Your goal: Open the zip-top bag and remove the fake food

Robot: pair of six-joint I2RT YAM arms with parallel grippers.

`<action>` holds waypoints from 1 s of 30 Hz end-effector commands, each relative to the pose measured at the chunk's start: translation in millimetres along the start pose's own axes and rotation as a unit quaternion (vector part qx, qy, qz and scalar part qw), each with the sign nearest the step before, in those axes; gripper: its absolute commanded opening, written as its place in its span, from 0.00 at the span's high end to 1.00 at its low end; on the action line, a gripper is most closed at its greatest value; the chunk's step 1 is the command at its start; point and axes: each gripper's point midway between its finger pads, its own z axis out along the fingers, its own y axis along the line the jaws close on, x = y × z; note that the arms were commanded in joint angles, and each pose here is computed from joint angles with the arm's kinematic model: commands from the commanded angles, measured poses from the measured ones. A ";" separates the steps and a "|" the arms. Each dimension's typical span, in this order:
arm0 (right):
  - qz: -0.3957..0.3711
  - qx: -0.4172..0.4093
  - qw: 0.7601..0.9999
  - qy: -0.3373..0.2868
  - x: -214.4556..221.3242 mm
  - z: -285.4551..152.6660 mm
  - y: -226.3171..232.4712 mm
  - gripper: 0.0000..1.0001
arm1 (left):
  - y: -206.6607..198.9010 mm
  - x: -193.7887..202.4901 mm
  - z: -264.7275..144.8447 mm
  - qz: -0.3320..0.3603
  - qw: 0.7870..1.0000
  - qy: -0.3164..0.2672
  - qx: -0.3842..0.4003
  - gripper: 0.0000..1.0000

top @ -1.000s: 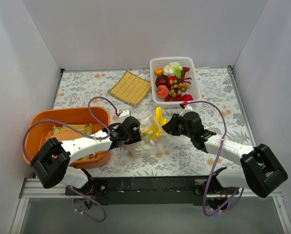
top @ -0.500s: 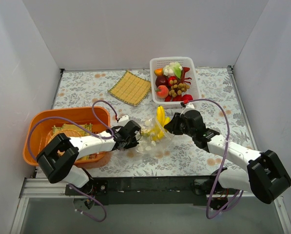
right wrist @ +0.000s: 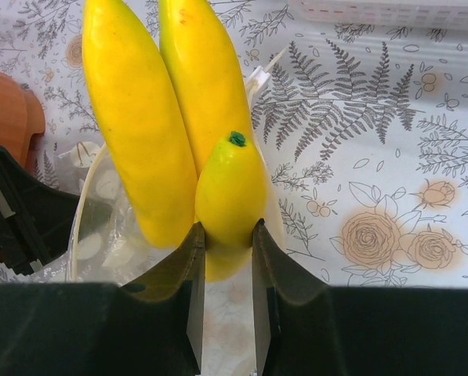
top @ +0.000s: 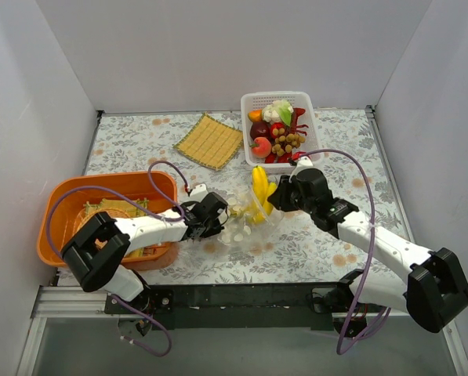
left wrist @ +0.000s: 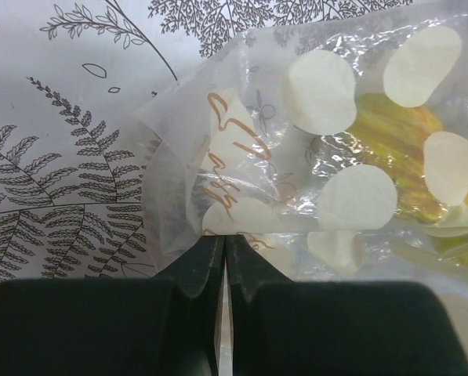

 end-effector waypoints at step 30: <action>-0.002 0.027 0.998 -0.065 -28.1 -8.5 -8.2 0.96 | -38.5 -60.5 -6.3 0.014 0.998 -0.058 -0.034 0.41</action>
